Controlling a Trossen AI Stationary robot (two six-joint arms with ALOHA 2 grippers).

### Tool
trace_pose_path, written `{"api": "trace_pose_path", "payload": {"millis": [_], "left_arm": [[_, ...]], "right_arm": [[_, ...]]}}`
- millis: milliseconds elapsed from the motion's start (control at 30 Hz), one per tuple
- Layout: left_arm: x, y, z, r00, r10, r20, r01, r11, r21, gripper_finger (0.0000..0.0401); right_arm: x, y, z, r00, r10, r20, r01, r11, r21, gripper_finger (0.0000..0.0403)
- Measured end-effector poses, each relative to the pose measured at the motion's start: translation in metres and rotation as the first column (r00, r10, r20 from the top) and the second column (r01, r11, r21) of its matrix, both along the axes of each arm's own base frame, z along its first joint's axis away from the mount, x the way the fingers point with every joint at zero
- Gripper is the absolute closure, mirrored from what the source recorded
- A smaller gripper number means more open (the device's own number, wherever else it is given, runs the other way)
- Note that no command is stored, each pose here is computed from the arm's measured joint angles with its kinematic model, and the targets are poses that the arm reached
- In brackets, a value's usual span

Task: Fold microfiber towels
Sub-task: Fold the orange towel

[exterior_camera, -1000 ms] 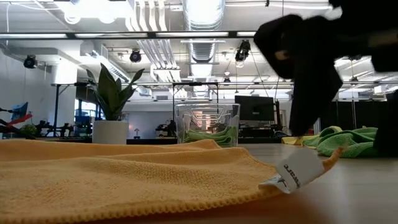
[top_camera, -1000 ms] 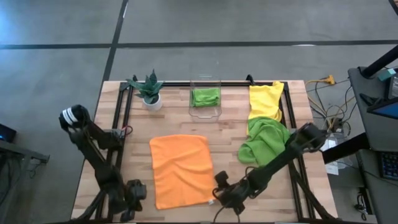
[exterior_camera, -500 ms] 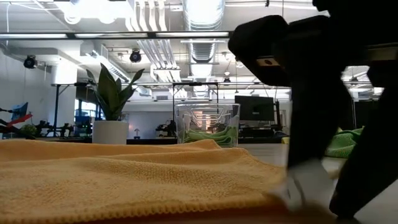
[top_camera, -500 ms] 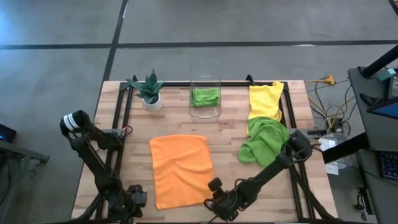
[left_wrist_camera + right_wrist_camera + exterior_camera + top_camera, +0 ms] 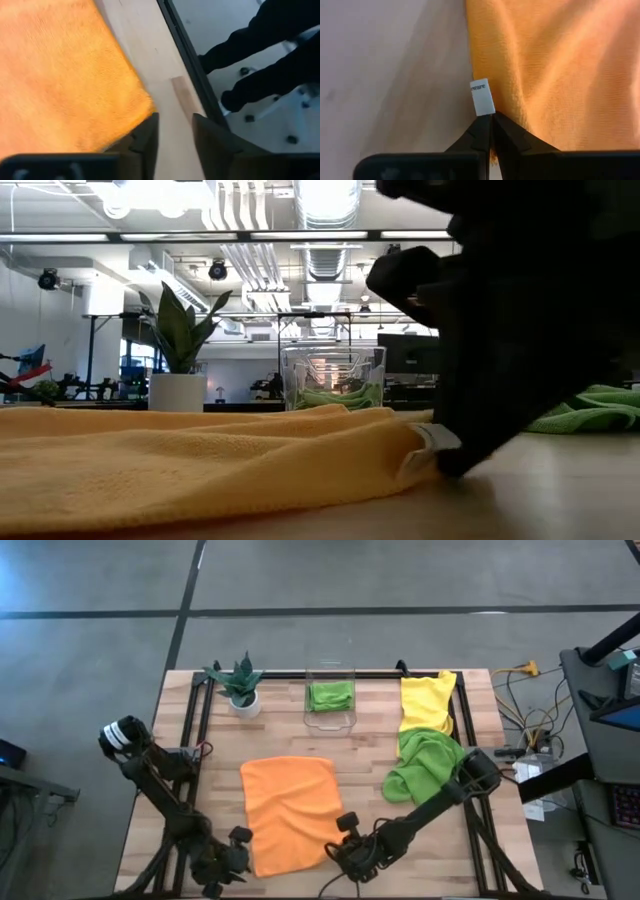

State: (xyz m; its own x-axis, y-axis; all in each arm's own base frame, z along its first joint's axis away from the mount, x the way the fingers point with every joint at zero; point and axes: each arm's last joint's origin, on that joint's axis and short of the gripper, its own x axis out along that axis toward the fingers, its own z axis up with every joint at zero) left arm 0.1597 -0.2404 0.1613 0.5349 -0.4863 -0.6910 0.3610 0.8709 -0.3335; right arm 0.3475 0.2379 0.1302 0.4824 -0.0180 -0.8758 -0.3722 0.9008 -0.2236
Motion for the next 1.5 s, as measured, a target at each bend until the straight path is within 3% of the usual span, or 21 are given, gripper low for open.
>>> {"api": "trace_pose_path", "payload": {"millis": [300, 467, 633, 800, 900, 1000, 1067, 1500], "left_arm": [[0.006, 0.002, -0.007, 0.995, -0.085, 0.051, 0.079, 0.991, 0.104, 0.017], [0.008, 0.0, -0.021, 0.991, -0.127, 0.045, 0.117, 0.977, 0.178, 0.0155], [0.017, -0.009, -0.034, 0.995, -0.087, 0.049, 0.074, 0.971, 0.229, 0.0156], [0.023, -0.014, -0.038, 0.995, -0.074, 0.061, 0.056, 0.965, 0.257, 0.0197], [0.021, -0.011, -0.036, 0.997, -0.068, 0.042, 0.052, 0.953, 0.297, 0.0262], [0.019, -0.008, -0.032, 0.998, -0.058, 0.012, 0.05, 0.94, 0.339, 0.0352], [0.018, -0.004, -0.028, 0.999, -0.045, -0.014, 0.047, 0.932, 0.358, 0.0387], [0.015, 0.021, 0.007, 0.995, 0.055, 0.083, -0.082, 0.923, 0.376, 0.0401]], "right_arm": [[0.019, -0.013, 0.022, 0.997, -0.067, 0.028, 0.065, 0.996, 0.055, 0.039], [0.029, -0.019, 0.032, 0.996, -0.079, 0.04, 0.075, 0.992, 0.098, 0.039], [0.031, -0.021, 0.033, 0.996, -0.078, 0.031, 0.074, 0.991, 0.114, 0.039], [0.03, -0.022, 0.036, 0.997, -0.079, 0.028, 0.075, 0.99, 0.117, 0.039], [0.028, -0.023, 0.039, 0.996, -0.082, 0.019, 0.079, 0.99, 0.116, 0.039], [0.024, -0.024, 0.039, 0.997, -0.077, -0.025, 0.079, 0.991, 0.106, 0.039], [0.021, -0.026, 0.041, 0.996, -0.076, -0.048, 0.08, 0.992, 0.093, 0.039], [0.012, -0.031, 0.045, 0.993, -0.077, -0.087, 0.085, 0.993, 0.082, 0.039]]}}
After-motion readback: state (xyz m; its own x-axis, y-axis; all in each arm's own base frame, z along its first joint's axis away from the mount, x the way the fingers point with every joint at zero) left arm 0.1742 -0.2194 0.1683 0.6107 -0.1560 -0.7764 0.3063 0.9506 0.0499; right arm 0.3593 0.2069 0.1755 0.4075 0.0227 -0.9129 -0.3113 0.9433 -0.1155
